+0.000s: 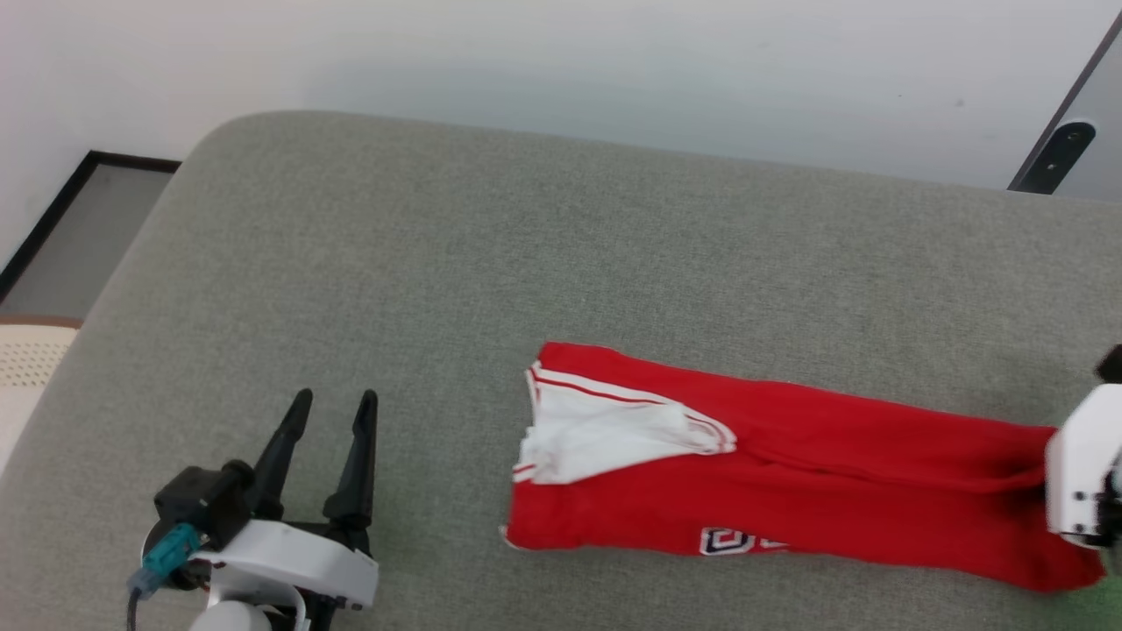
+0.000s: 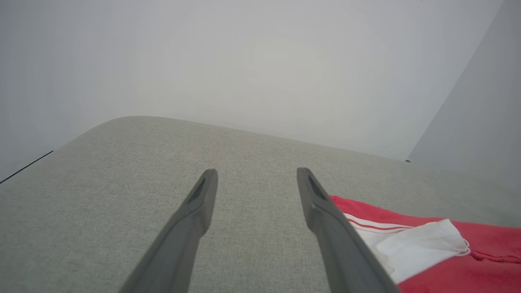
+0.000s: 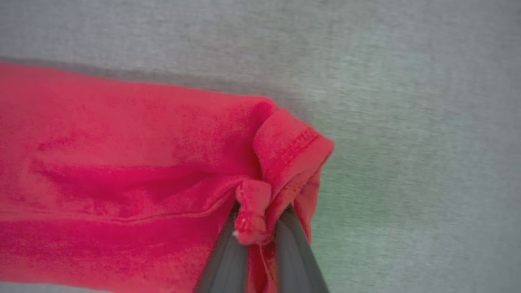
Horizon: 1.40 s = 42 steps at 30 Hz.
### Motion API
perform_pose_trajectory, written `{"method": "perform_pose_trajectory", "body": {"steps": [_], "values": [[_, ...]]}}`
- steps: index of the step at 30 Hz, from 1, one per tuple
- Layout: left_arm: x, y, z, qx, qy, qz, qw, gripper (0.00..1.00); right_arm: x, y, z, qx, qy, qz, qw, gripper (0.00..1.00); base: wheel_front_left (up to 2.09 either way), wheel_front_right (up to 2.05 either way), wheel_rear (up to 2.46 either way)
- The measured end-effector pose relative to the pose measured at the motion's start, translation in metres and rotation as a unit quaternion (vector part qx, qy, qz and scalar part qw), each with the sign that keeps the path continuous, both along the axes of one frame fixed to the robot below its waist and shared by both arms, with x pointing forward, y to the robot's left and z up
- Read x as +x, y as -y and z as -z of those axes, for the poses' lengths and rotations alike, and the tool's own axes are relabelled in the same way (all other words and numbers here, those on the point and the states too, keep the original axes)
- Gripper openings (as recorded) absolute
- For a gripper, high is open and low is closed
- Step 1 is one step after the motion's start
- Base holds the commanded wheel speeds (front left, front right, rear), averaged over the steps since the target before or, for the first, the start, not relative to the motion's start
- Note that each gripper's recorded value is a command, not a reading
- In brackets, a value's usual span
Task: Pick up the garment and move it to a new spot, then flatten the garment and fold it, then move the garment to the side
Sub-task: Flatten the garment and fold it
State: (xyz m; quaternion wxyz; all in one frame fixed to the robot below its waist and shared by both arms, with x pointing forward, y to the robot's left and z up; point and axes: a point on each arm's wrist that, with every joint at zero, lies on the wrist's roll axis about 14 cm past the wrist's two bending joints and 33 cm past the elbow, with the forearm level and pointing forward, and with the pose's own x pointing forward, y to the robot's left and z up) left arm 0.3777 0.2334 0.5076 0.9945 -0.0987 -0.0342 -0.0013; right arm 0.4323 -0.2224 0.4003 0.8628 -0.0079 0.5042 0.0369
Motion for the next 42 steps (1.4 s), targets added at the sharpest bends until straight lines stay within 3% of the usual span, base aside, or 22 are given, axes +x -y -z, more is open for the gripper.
{"method": "perform_pose_trajectory", "body": {"steps": [6, 12, 19, 30, 42], "values": [[-0.002, 0.0, 0.001, -0.001, -0.001, 0.002, 1.0, 1.0, -0.003, 0.041, -0.012, -0.027, 0.009, 0.038, 0.999, 0.0, 0.0, 0.0, 0.0], [-0.003, 0.001, 0.002, -0.002, -0.002, 0.004, 1.0, 1.0, -0.001, 0.025, -0.032, 0.018, 0.034, 0.048, 0.998, 0.0, 0.0, 0.0, 0.0], [-0.007, 0.001, -0.003, -0.01, 0.005, 0.001, 1.0, 1.0, -0.006, -0.034, -0.082, 0.109, 0.08, 0.017, 0.991, 0.0, 0.0, 0.0, 0.0], [-0.013, 0.009, -0.013, -0.03, 0.021, 0.002, 0.999, 1.0, -0.012, -0.092, -0.143, 0.152, 0.133, -0.049, 0.978, 0.0, 0.0, 0.0, 0.0], [-0.021, 0.01, -0.015, -0.037, 0.021, -0.007, 0.999, 1.0, -0.001, -0.188, -0.14, 0.206, 0.12, -0.166, 0.957, 0.0, 0.0, 0.0, 0.0]]}}
